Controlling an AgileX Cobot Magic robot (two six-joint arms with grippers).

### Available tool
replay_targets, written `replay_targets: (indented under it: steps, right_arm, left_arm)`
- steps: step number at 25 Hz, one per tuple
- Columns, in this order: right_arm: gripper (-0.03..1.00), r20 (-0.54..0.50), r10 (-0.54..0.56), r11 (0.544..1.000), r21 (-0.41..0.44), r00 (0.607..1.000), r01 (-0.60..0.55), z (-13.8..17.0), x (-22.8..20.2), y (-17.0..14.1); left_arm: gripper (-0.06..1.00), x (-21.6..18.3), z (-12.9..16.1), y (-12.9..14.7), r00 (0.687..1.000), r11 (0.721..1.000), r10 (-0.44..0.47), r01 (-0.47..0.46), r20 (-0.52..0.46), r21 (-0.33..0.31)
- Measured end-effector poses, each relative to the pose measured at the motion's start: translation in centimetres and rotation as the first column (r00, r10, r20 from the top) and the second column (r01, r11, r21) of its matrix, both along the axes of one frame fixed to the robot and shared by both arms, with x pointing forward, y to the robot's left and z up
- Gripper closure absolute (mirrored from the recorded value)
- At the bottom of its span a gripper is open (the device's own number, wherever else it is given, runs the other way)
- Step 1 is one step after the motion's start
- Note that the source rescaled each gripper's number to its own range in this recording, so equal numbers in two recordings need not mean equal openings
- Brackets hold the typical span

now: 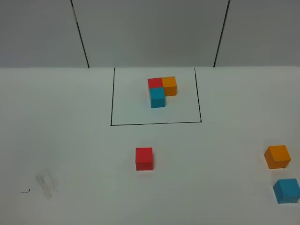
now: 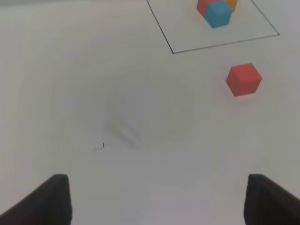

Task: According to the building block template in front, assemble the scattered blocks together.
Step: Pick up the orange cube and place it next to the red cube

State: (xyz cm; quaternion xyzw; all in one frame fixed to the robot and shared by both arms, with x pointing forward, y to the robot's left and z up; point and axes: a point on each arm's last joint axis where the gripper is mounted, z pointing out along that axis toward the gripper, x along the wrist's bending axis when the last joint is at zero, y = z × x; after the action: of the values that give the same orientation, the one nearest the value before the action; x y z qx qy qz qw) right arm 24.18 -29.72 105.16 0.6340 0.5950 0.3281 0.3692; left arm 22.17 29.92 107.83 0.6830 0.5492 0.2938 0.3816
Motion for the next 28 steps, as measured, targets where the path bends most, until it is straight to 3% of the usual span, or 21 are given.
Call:
replay_targets:
  steps: [12, 23, 28]
  right_arm:
    - [0.29, 0.0, 0.0, 1.0, 0.0, 1.0, 0.0, 0.0, 0.0, 0.0]
    - [0.29, 0.0, 0.0, 1.0, 0.0, 1.0, 0.0, 0.0, 0.0, 0.0]
    - [0.29, 0.0, -0.002, 1.0, -0.003, 1.0, 0.002, 0.0, 0.0, 0.0]
  left_arm:
    - [0.15, 1.5, -3.2, -0.3, 0.996, 1.0, 0.001, 0.0, -0.085, 0.012]
    - [0.15, 1.4, -3.2, -0.3, 0.997, 1.0, 0.001, 0.0, -0.079, 0.011]
    - [0.15, 0.6, -3.2, -0.1, 1.0, 1.0, 0.0, 0.0, -0.025, 0.002]
